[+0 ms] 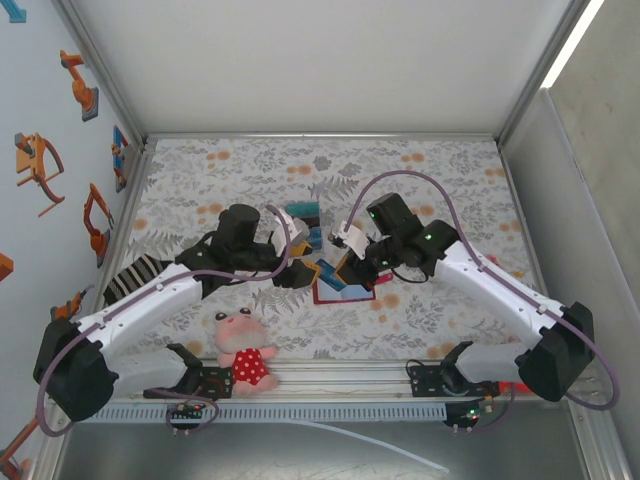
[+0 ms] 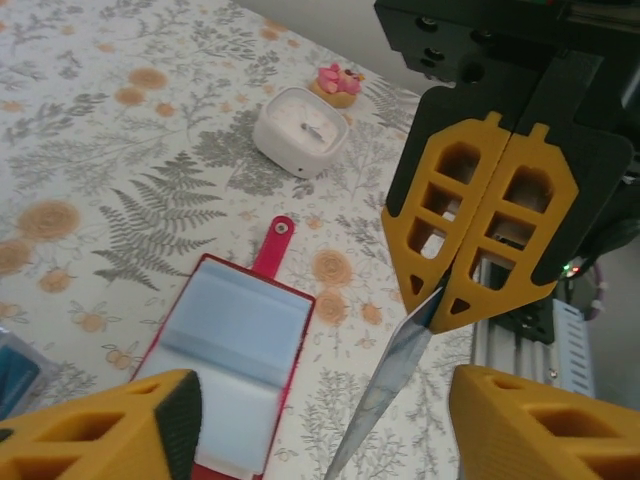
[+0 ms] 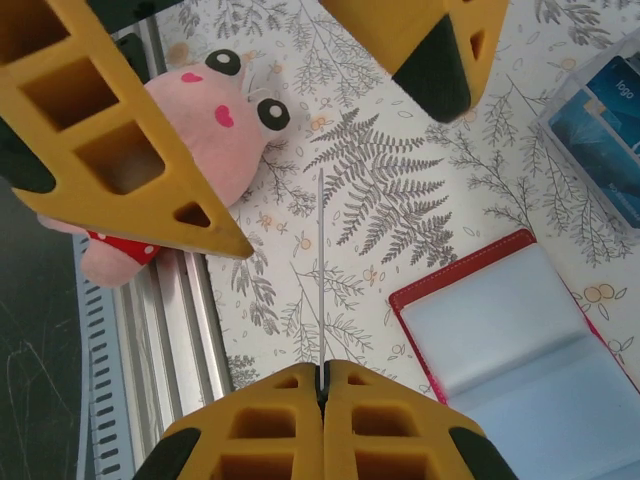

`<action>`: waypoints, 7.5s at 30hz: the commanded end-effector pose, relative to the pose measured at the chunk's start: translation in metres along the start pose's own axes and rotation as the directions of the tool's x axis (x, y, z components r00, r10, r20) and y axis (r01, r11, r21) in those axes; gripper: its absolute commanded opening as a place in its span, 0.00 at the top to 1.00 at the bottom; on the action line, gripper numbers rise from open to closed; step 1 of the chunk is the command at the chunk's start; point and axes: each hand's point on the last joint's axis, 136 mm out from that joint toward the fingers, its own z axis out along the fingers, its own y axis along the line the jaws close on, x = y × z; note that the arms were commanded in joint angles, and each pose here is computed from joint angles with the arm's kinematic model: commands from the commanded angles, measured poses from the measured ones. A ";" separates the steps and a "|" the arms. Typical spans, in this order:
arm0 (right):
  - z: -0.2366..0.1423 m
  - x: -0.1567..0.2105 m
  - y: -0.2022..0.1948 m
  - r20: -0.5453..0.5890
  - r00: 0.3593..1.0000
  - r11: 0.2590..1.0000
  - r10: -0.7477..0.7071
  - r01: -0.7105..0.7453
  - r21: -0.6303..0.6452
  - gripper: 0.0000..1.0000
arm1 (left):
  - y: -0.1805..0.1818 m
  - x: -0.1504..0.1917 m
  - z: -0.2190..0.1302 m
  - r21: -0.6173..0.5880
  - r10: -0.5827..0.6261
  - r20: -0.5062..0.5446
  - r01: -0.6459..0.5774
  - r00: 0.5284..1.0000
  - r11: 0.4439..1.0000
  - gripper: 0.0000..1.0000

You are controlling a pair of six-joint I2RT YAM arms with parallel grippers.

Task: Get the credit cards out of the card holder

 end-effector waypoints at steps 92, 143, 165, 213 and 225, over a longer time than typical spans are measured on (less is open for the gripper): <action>-0.063 -0.080 0.027 0.635 0.761 0.975 0.135 0.014 -0.224 1.00 | -0.033 -0.083 -0.096 -0.194 0.090 0.389 -0.014 0.917 0.981 0.47; -0.048 -0.074 0.032 0.526 0.839 0.955 0.142 0.023 -0.296 1.00 | -0.028 -0.051 -0.037 0.072 -0.027 -0.058 0.031 0.998 0.997 0.79; -0.057 -0.066 0.000 0.544 0.830 0.992 0.125 -0.114 -0.054 0.57 | 0.009 -0.047 -0.036 -0.080 0.176 -0.057 -0.180 0.983 0.980 1.00; -0.063 -0.004 -0.106 0.515 0.787 0.710 0.340 -0.574 0.408 0.28 | 0.171 0.016 0.044 0.045 0.385 -0.351 -0.395 0.854 0.918 1.00; -0.064 -0.004 -0.107 0.517 0.787 0.706 0.338 -0.575 0.413 0.28 | 0.180 0.028 0.049 0.051 0.347 -0.398 -0.357 0.849 0.933 0.99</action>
